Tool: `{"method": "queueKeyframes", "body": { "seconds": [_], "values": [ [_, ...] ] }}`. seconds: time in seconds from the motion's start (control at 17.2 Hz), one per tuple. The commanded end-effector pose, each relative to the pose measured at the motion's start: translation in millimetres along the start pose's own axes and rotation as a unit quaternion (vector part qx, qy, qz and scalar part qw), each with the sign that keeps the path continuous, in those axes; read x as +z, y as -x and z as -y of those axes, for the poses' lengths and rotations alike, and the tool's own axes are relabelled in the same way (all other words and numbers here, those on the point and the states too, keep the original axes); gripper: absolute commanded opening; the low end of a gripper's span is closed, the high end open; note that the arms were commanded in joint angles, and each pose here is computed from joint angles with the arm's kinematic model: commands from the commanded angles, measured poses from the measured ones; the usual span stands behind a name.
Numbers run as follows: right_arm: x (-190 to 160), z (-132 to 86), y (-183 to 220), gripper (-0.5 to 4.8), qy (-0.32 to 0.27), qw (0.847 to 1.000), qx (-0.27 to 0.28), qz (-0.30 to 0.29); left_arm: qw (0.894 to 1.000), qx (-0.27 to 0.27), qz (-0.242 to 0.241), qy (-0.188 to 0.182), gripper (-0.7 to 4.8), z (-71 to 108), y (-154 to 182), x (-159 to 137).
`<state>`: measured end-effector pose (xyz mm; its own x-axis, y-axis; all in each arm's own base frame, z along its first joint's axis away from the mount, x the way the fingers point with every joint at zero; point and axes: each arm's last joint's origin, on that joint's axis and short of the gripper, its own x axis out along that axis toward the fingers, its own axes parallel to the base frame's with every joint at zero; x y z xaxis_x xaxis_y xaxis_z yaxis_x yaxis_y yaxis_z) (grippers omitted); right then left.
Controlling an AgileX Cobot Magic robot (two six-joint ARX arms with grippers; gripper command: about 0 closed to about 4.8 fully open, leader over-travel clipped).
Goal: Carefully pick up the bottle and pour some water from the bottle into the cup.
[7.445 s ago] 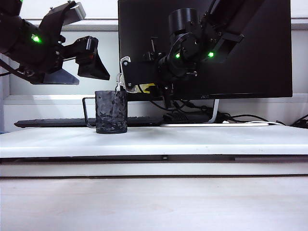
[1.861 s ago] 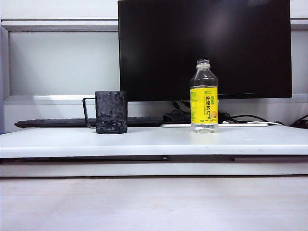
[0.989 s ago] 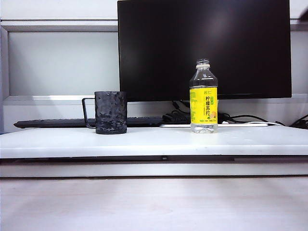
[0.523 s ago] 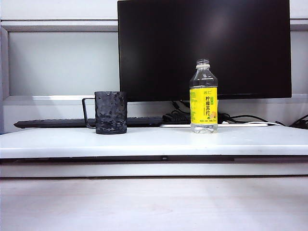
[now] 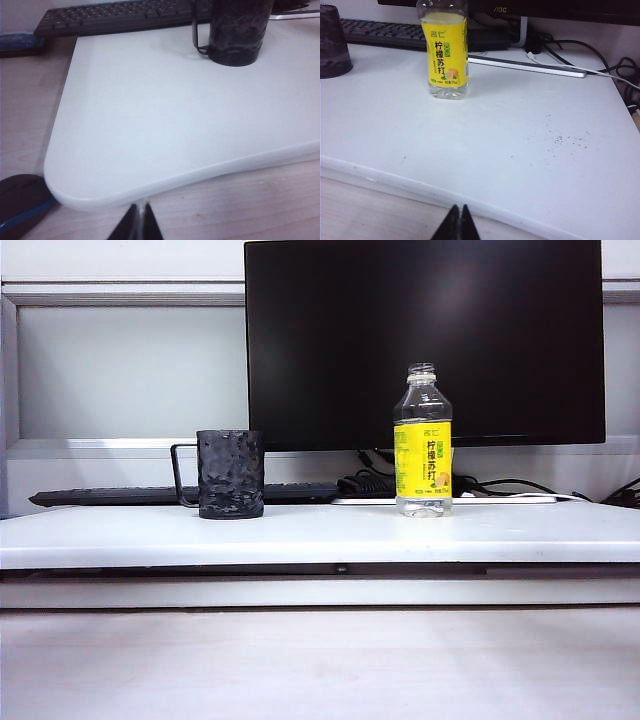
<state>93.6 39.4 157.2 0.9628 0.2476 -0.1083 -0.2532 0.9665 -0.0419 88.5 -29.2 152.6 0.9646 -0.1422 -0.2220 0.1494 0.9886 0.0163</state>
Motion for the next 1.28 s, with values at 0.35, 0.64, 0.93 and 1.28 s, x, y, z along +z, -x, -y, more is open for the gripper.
{"method": "queueKeyframes", "body": {
  "seconds": [0.35,0.64,0.93,1.28],
  "values": [
    [3,7,2,0.09,-0.008,0.999,-0.032,0.025,0.999,0.042,0.009,0.013,0.21,-8.3,-1,0],
    [9,28,6,0.12,-0.019,0.988,-0.137,0.061,0.987,0.159,0.007,0.039,0.21,-31.0,0,-1],
    [7,37,7,0.12,-0.021,0.98,-0.189,0.051,0.986,0.159,0.038,0.042,0.21,-32.0,-3,-1],
    [6,37,7,0.12,-0.021,0.981,-0.188,0.049,0.986,0.16,0.036,0.042,0.21,-32.1,-3,-1]
  ]
}}
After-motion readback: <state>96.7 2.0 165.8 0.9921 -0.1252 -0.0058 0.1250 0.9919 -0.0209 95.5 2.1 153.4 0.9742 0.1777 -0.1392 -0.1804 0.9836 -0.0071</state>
